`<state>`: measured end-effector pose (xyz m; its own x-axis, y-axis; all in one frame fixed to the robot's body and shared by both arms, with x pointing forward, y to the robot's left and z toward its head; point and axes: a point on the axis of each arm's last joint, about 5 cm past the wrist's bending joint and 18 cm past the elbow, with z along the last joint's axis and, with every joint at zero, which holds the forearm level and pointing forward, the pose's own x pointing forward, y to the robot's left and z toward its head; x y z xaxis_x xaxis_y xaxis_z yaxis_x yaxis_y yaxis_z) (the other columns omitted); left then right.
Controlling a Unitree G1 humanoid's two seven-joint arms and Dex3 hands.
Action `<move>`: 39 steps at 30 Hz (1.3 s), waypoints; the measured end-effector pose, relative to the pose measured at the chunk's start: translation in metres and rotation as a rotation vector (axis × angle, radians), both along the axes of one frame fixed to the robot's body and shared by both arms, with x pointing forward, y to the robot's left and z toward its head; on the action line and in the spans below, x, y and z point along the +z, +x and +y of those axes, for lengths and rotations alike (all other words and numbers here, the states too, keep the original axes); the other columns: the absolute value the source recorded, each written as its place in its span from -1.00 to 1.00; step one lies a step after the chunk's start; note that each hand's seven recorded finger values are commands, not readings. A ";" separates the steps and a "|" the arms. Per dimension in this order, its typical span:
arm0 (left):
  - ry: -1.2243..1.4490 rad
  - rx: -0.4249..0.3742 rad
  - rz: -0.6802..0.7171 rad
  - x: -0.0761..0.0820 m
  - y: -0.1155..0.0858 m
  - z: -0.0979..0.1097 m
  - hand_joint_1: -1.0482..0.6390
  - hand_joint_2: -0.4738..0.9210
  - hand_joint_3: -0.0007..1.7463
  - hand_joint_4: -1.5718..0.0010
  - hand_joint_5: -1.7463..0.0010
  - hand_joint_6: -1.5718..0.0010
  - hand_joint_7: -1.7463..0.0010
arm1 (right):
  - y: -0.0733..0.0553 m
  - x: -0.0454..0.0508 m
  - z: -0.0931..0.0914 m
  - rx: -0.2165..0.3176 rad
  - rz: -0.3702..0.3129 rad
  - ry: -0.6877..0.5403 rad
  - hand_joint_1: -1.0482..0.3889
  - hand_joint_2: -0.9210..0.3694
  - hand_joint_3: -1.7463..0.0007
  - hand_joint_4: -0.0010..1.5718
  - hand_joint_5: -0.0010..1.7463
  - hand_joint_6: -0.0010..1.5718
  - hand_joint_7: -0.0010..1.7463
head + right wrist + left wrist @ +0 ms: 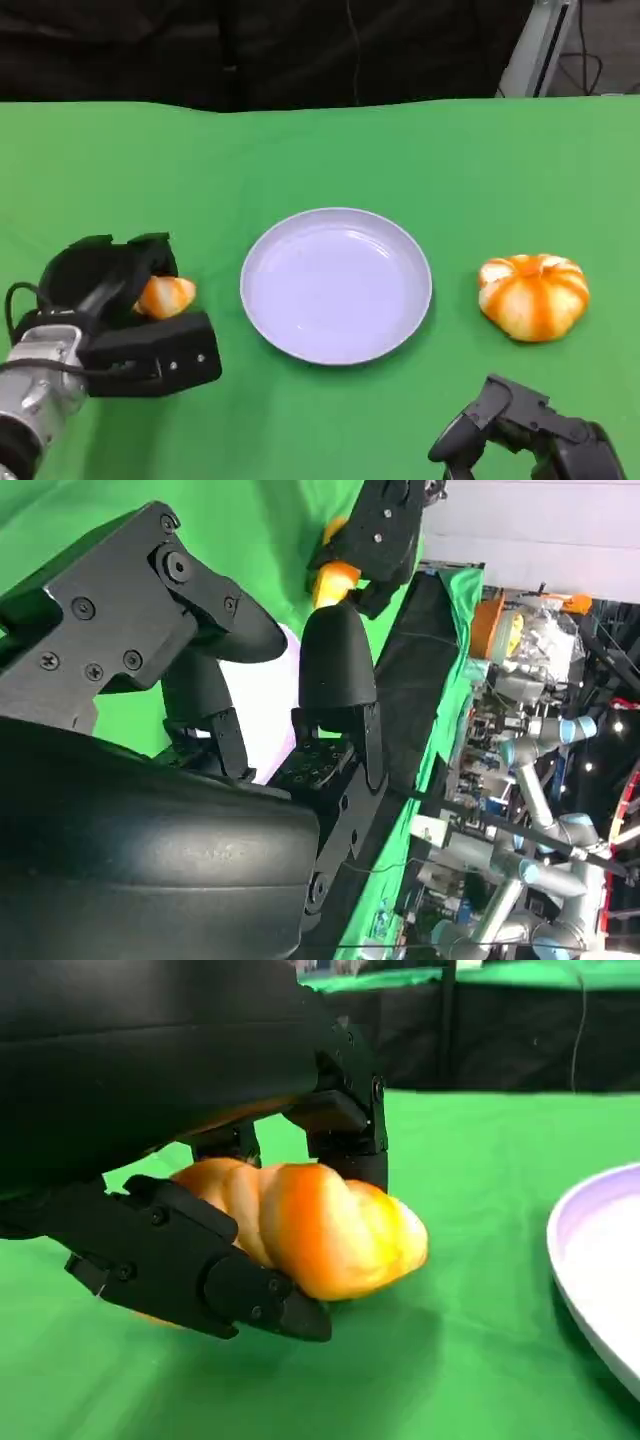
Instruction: Grasp the bread from the table and place it into the plate.
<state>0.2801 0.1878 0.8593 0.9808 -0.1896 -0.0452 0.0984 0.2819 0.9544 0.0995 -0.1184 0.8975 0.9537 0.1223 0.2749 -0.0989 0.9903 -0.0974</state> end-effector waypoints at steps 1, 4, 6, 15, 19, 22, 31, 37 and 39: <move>-0.009 -0.007 -0.019 0.001 0.000 0.000 0.06 0.62 -0.28 -0.11 -1.00 0.17 -1.00 | 0.000 0.0000 0.000 0.000 0.000 0.000 0.31 -0.14 -0.45 -0.10 0.83 0.00 0.48; -0.055 -0.031 -0.103 0.007 0.000 0.000 0.10 0.39 0.12 -0.14 -1.00 0.14 -1.00 | 0.000 0.0000 0.000 0.000 0.000 0.000 0.30 -0.14 -0.45 -0.09 0.83 0.00 0.48; -0.096 -0.053 -0.147 0.012 0.001 -0.003 0.10 0.28 0.29 -0.16 -1.00 0.11 -1.00 | 0.000 0.0000 0.000 0.000 0.000 0.000 0.31 -0.15 -0.44 -0.09 0.83 0.00 0.49; -0.284 -0.200 -0.330 0.047 0.001 -0.037 0.05 0.12 0.64 -0.19 -1.00 0.08 -1.00 | 0.000 0.0000 0.000 0.000 0.000 0.001 0.30 -0.15 -0.44 -0.10 0.83 -0.01 0.49; -0.344 -0.262 -0.340 0.054 0.000 -0.059 0.07 0.06 0.62 -0.18 -1.00 0.09 -1.00 | 0.000 -0.0003 -0.001 -0.001 0.001 -0.001 0.29 -0.14 -0.44 -0.09 0.83 0.00 0.49; -0.359 -0.310 -0.312 0.054 -0.002 -0.075 0.07 0.07 0.58 -0.16 -1.00 0.09 -1.00 | 0.000 -0.0006 -0.001 -0.002 0.003 -0.002 0.30 -0.14 -0.44 -0.09 0.84 0.00 0.49; -0.344 -0.389 -0.253 0.056 0.007 -0.112 0.04 0.19 0.46 -0.14 -1.00 -0.03 -0.65 | 0.000 -0.0005 0.000 0.000 -0.001 0.000 0.31 -0.15 -0.44 -0.10 0.83 -0.01 0.49; -0.261 -0.398 -0.070 0.051 0.011 -0.118 -0.24 0.94 -0.75 0.61 0.26 0.56 0.91 | 0.000 -0.0004 0.000 0.000 -0.003 0.001 0.31 -0.14 -0.45 -0.10 0.83 -0.01 0.50; -0.206 -0.416 -0.004 0.051 0.012 -0.117 -0.47 0.99 -0.75 0.91 0.55 0.88 0.98 | 0.000 -0.0003 0.000 0.000 -0.011 0.001 0.31 -0.15 -0.46 -0.10 0.82 -0.01 0.50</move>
<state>0.2919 0.0707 0.9105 0.8195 -0.5718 0.0385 0.2396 0.4029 0.8833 0.0996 -0.1184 0.8972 0.9505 0.1224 0.2857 -0.0982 0.9904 -0.0976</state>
